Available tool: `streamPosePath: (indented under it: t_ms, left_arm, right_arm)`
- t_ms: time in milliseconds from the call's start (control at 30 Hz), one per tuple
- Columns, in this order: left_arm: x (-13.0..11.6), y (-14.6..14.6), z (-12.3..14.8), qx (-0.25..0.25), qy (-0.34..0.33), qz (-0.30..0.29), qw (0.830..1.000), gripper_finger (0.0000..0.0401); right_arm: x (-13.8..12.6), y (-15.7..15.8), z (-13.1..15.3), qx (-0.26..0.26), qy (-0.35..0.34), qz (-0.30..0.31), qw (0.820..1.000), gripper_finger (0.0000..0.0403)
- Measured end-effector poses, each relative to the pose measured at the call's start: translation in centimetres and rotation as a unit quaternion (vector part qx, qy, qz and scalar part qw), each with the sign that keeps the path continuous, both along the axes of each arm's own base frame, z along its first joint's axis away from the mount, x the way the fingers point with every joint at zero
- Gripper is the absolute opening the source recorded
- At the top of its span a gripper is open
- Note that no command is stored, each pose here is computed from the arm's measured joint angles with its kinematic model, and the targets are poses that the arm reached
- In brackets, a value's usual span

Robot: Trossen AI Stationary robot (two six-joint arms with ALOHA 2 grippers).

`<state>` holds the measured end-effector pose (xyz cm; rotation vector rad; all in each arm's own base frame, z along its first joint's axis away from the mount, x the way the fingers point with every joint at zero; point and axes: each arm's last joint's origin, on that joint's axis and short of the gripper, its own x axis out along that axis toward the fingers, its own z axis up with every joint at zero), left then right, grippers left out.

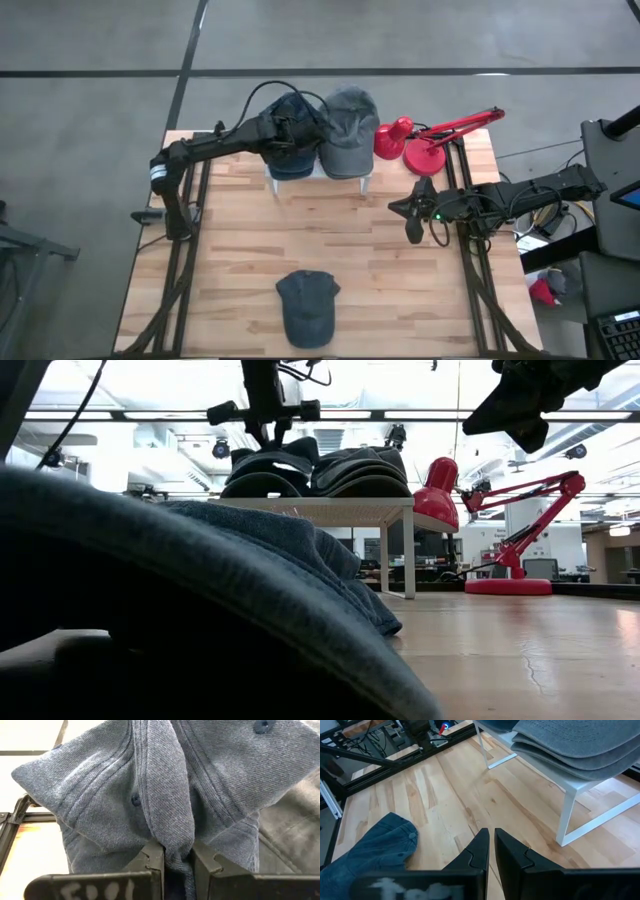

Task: Pick & Place hat
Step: Stack the top black cap on the black cap on the shelf

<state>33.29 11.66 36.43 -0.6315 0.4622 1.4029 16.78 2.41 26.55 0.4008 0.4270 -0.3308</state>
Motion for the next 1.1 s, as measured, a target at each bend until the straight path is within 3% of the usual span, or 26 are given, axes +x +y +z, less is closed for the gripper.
streamPosePath:
  t_ms: [1100]
  left_arm:
    - [-0.71,-0.23,0.54,0.003,-0.001,0.008,1.000,0.0046]
  right_arm:
    - [0.00,0.00,0.00,0.000,0.000,0.000,1.000,0.0027]
